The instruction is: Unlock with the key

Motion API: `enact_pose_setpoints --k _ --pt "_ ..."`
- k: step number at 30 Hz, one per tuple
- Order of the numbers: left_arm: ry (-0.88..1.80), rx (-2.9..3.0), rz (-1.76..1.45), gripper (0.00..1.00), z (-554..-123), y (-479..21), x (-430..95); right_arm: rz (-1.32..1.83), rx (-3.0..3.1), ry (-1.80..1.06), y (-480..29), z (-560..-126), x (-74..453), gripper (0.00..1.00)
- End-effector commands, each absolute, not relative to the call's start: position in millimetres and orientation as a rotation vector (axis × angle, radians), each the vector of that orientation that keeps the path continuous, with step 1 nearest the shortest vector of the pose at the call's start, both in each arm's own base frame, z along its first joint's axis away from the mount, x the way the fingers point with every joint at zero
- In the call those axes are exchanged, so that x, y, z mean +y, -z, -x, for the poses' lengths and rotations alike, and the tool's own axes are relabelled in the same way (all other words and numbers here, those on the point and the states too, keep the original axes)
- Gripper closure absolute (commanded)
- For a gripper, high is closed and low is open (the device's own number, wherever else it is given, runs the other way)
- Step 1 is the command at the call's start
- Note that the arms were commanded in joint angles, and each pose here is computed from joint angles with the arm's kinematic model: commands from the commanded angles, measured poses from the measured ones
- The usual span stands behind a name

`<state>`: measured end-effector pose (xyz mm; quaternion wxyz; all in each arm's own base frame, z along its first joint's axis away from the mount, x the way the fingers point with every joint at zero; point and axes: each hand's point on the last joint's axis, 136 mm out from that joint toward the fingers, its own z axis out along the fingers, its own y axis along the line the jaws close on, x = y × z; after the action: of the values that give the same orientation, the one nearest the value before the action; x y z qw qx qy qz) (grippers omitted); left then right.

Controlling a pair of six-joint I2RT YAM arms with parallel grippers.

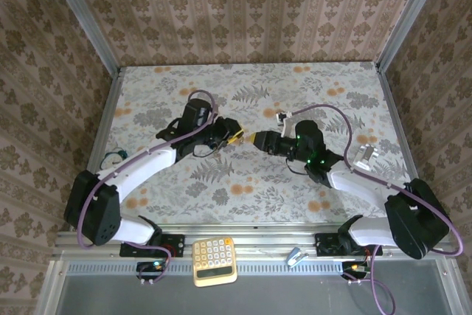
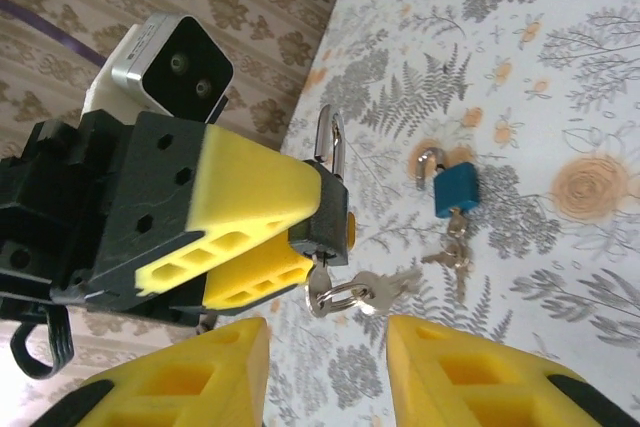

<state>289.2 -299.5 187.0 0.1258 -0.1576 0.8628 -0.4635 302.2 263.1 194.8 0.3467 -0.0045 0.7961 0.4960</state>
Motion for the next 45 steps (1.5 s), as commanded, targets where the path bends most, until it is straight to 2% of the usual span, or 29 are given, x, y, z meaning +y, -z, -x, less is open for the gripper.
enact_pose_setpoints --k 1,3,15,28,45 --pt "1.325 2.539 0.505 0.89 -294 -186 -301 0.057 2.135 -1.158 -174 -295 252 0.60" --pt "1.319 2.552 0.513 0.88 -294 -182 -303 0.070 2.131 -1.145 -173 -295 251 0.58" --pt "1.318 2.612 0.520 0.86 -291 -171 -315 0.155 2.118 -1.133 -168 -296 279 0.59" --pt "1.348 2.619 0.501 0.86 -287 -172 -323 0.090 2.062 -1.090 -174 -315 281 0.56" --pt "1.382 2.609 0.488 0.85 -287 -176 -330 0.080 2.057 -1.112 -169 -324 290 0.60"
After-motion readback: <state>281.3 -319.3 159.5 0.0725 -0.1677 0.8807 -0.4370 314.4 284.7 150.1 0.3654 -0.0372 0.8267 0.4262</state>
